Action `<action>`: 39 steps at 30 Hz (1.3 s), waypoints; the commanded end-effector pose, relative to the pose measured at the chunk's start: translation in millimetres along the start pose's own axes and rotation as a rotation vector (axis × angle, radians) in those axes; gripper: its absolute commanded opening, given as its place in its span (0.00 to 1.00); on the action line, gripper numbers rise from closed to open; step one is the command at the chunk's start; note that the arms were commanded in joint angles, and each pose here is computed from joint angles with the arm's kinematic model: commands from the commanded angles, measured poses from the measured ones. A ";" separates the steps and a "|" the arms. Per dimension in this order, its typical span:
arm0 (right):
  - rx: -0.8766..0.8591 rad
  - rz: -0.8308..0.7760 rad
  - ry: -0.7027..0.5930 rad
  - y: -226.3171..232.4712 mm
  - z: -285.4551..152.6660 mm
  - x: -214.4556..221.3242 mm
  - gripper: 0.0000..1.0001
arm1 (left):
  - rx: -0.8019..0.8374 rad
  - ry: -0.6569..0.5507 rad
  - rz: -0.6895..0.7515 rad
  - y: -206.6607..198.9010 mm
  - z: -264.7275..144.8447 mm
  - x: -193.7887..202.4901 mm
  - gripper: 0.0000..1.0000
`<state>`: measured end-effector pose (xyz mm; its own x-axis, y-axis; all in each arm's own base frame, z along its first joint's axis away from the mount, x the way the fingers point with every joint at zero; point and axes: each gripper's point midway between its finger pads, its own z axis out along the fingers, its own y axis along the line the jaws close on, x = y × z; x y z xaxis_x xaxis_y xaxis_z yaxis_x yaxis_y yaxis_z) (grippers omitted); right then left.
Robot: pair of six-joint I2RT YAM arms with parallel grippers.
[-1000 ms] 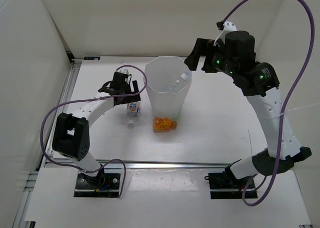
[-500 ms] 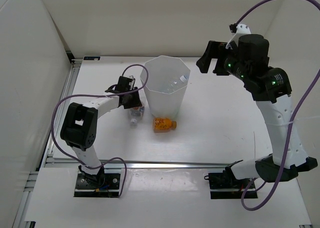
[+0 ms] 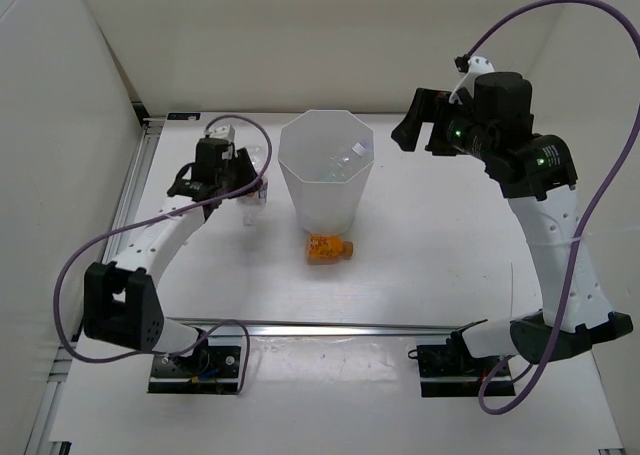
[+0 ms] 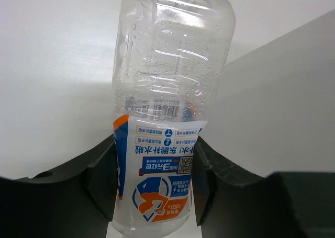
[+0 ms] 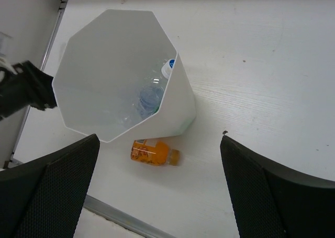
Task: Put the plastic bottles in the bin
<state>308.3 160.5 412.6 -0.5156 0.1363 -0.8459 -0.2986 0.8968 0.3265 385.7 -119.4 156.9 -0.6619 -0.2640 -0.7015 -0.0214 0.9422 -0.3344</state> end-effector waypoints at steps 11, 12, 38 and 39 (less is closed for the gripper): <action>-0.057 0.043 -0.020 6.9 -4.6 1.9 1.00 | 0.431 -0.572 0.058 -170.7 -172.2 -221.9 0.51; -0.056 0.043 -0.019 6.3 -2.2 3.1 1.00 | 0.460 -0.561 0.069 -181.0 -171.2 -220.8 0.51; -0.405 -0.739 -0.046 101.1 -3.5 132.7 1.00 | 0.013 -0.701 0.038 -53.0 -212.1 -176.7 1.00; -0.385 -0.797 -0.031 102.4 0.2 140.2 1.00 | -0.003 -0.718 0.003 -43.4 -222.3 -175.1 1.00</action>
<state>196.4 249.0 321.7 -0.2134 -0.3413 -0.9154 -0.7995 0.5995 -0.0371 335.6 -99.0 466.7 0.0192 -0.3617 -0.9321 0.1294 0.9253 -0.3564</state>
